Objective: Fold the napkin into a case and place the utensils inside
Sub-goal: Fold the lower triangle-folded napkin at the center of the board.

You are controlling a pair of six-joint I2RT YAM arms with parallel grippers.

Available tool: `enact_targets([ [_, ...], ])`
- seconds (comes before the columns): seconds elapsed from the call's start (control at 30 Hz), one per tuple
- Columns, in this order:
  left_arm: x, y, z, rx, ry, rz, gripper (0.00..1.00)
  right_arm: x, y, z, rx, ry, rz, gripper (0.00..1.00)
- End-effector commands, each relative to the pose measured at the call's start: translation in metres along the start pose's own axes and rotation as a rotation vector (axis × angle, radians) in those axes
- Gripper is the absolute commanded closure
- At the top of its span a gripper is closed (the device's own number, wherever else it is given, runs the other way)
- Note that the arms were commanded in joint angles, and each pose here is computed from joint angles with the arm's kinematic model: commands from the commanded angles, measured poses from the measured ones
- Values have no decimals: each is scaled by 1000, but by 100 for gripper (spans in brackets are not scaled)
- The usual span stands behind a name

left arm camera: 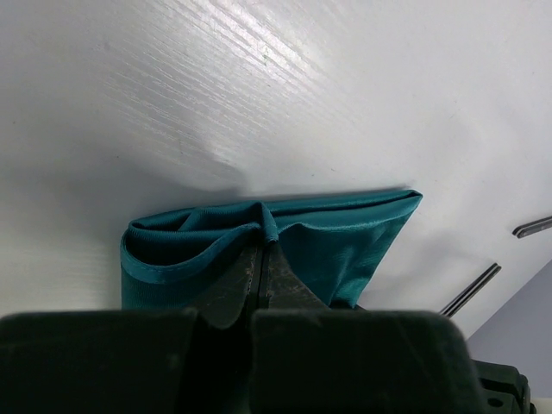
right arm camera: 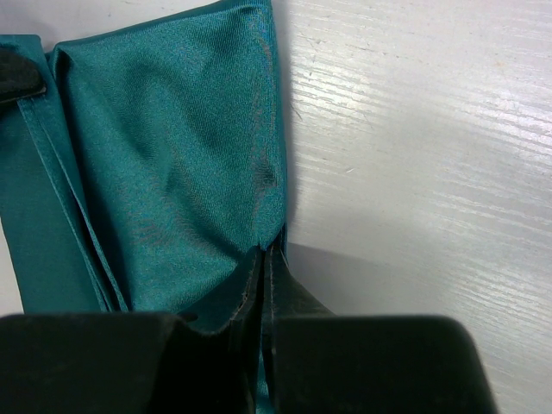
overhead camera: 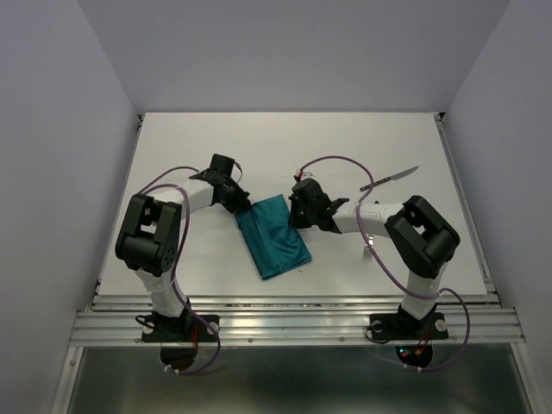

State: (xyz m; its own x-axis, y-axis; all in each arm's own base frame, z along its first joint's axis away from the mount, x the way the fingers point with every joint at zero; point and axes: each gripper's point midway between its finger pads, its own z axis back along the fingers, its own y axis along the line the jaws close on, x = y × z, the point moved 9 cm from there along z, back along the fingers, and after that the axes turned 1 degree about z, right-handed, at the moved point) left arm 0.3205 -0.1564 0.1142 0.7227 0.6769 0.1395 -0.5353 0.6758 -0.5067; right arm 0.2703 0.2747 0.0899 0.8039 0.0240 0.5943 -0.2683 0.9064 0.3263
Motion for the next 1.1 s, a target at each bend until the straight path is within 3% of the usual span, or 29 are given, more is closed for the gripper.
enact_targets([
  [0.0, 3, -11, 1, -21, -15, -21, 100, -41, -24, -3, -89, 175, 16, 97],
  [0.27, -1, -11, -4, -10, -10, -49, 100, -40, -24, -2, -92, 170, 16, 94],
  [0.4, -1, -16, -1, -23, -21, -81, 100, -36, -23, 3, -100, 157, 14, 77],
  [0.43, -1, -17, -1, -25, -24, -87, 100, -31, -20, 8, -93, 142, 12, 65],
  [0.57, -2, -15, -2, -15, -23, -87, 100, -16, -3, 26, -85, 76, 26, 51],
  [0.8, -3, -14, -7, -3, -14, -77, 100, 4, 39, 49, -16, -13, 57, 49],
  [1.07, -2, -15, -9, 4, -10, -75, 100, -17, 80, 29, 55, 61, 144, 57],
])
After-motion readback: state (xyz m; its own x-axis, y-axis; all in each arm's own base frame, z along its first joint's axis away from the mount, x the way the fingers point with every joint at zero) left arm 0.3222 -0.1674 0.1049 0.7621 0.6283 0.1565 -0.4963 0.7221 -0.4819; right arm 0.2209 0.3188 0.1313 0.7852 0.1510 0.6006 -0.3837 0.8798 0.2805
